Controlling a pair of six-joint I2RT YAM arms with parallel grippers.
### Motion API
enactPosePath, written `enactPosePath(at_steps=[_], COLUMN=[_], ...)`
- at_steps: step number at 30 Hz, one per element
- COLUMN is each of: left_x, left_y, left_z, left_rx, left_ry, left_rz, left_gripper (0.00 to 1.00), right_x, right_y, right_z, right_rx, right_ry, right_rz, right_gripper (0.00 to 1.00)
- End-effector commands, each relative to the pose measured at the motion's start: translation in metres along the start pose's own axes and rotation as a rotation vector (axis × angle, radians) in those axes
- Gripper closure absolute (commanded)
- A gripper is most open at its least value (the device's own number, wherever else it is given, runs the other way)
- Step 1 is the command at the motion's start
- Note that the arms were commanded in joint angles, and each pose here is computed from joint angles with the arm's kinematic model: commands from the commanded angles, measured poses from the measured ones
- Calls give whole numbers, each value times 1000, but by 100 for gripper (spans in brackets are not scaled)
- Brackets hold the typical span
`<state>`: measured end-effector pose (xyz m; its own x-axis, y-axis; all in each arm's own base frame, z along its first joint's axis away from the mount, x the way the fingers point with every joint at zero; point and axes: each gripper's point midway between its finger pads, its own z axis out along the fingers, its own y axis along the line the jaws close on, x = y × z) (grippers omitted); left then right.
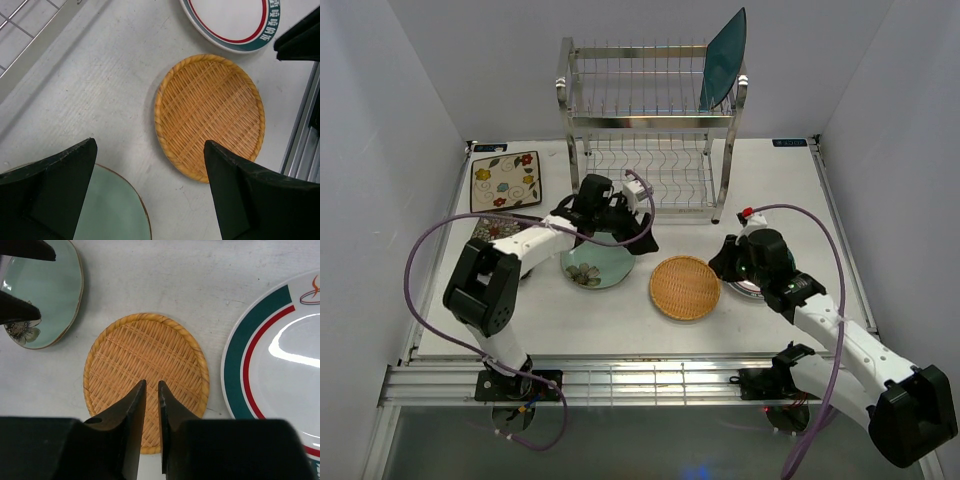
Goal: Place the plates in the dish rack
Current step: Pick up the plate at the center of the board.
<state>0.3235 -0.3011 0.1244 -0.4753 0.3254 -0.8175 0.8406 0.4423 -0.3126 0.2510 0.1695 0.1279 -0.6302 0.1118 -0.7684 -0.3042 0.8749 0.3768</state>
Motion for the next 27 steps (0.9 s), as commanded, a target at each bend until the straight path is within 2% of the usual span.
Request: enactPosePath(at_steps=[1,3,4,5,18,25,27], left_x=[2,15,19,22,47,72,76], left_y=[0,0,0,0,-13,-9,-9], left_z=[16,31,35,37,71,78,81], left_rx=[31,49,50,50,29,26,33], left_ry=[62,107,123,131,218,273,280], left_rz=[-51,-65,-64,-61,-34,-72,-74], left_gripper=[2,2,2,2,2,3,8], right_x=[-9,-4,-5,-3,24,19,16], right_y=[0,-6,-9,-11,-20,-16,-14], right_z=[-12,-15,-16,-17,-3,-3,-6], right_rx=[29,58,77,88,175,162,154], right_ry=[3,16,9,14,160,136,116], right_rz=[-6,-8,-8,-6,-27,-38,-37], right_gripper=[80,84,92,92,92,92,92])
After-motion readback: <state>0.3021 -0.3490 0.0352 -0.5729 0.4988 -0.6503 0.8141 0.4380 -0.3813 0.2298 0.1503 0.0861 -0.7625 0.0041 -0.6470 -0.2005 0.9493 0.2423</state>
